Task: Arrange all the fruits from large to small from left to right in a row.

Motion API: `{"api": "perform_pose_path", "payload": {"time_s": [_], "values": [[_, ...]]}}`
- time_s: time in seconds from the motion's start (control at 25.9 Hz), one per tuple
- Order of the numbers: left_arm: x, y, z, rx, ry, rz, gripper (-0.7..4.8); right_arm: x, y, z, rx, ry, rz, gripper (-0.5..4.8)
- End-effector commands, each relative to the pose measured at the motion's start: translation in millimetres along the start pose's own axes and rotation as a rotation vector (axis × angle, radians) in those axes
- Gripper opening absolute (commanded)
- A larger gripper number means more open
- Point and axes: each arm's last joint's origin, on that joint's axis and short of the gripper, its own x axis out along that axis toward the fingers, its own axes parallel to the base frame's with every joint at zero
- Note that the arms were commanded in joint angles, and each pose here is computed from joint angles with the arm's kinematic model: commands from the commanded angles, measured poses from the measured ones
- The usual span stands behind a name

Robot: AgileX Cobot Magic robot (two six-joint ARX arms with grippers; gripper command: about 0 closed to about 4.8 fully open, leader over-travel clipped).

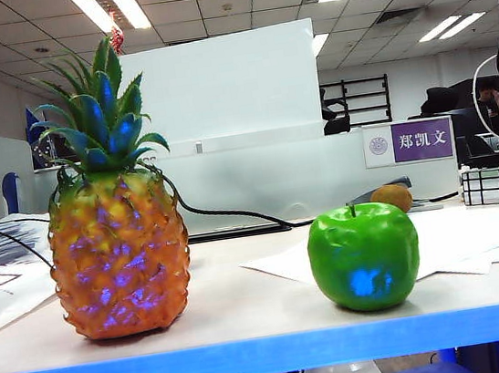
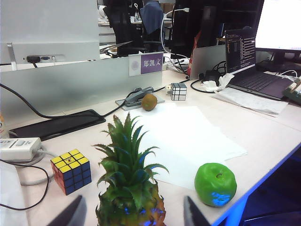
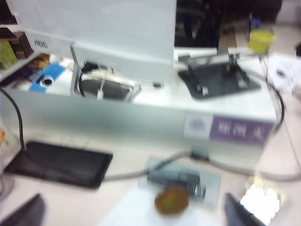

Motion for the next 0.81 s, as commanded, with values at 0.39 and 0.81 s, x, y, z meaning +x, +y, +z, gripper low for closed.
{"api": "perform_pose_path", "payload": {"time_s": [0.39, 0.81], "values": [[0, -0.6, 1, 0.012, -0.011, -0.025, 2.74, 42, -6, -26, 0.138, 0.195, -0.003, 4.08], [0, -0.4, 1, 0.012, -0.010, -0.020, 2.73, 143, -20, -42, 0.190, 0.231, 0.015, 4.10]]}}
